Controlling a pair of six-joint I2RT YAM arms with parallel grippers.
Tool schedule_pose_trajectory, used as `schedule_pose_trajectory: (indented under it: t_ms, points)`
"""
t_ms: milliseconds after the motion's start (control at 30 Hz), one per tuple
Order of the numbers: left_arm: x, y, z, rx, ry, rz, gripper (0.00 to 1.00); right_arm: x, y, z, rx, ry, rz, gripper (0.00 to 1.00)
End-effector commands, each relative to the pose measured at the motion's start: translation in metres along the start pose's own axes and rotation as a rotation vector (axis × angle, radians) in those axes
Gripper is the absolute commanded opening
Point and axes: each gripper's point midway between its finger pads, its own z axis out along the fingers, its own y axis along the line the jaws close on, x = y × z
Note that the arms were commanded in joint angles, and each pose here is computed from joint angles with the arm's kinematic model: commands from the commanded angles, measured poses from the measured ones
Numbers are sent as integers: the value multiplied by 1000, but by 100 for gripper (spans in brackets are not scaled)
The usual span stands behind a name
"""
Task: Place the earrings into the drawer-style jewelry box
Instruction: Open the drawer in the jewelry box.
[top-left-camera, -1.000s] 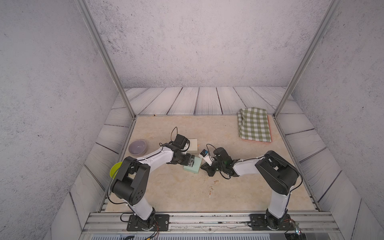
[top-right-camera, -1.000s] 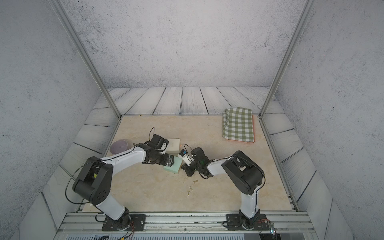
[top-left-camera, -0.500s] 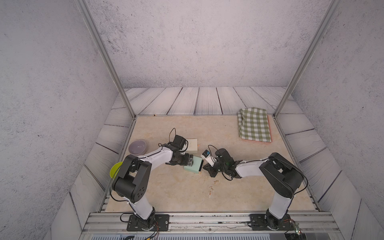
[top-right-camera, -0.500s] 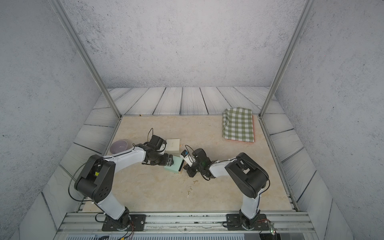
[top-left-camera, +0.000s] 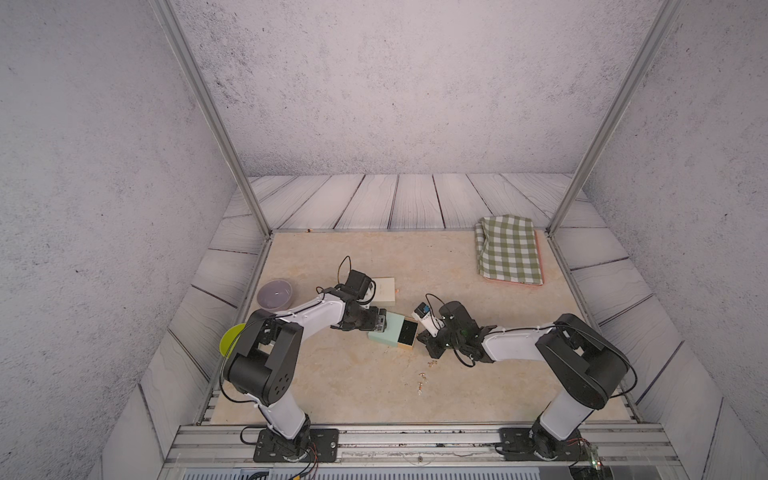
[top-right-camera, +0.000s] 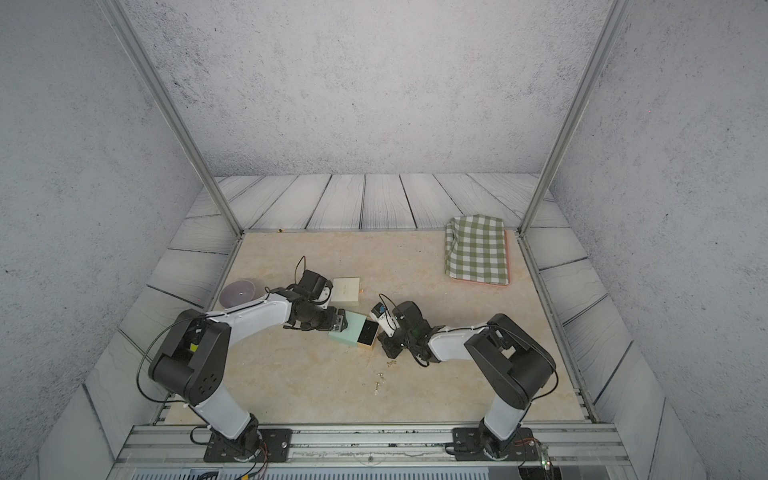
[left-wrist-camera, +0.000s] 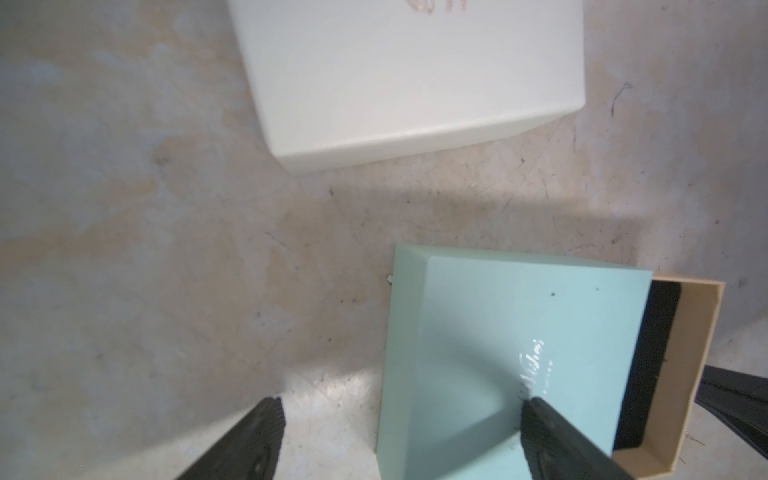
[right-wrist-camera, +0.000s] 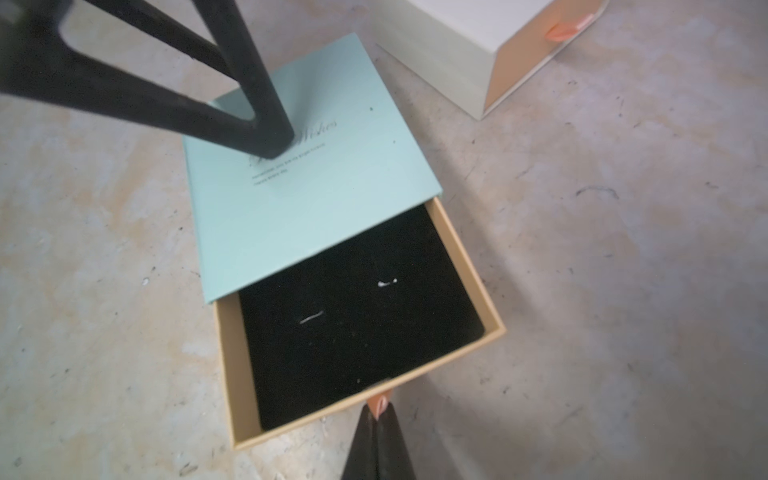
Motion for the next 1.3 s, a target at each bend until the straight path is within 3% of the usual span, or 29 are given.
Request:
schedule_pose_trajectory:
  t_ms: [0,1200,1267]
  points:
    - [23,31,11,-121,70,-27,92,6,-8,-7,43,16,6,0]
    - [22,26,10,-94,62,-24,92,15,-10,-13,62,36,4,0]
    - [23,24,11,-82,63,-22,92,11,-6,-12,38,32,10,7]
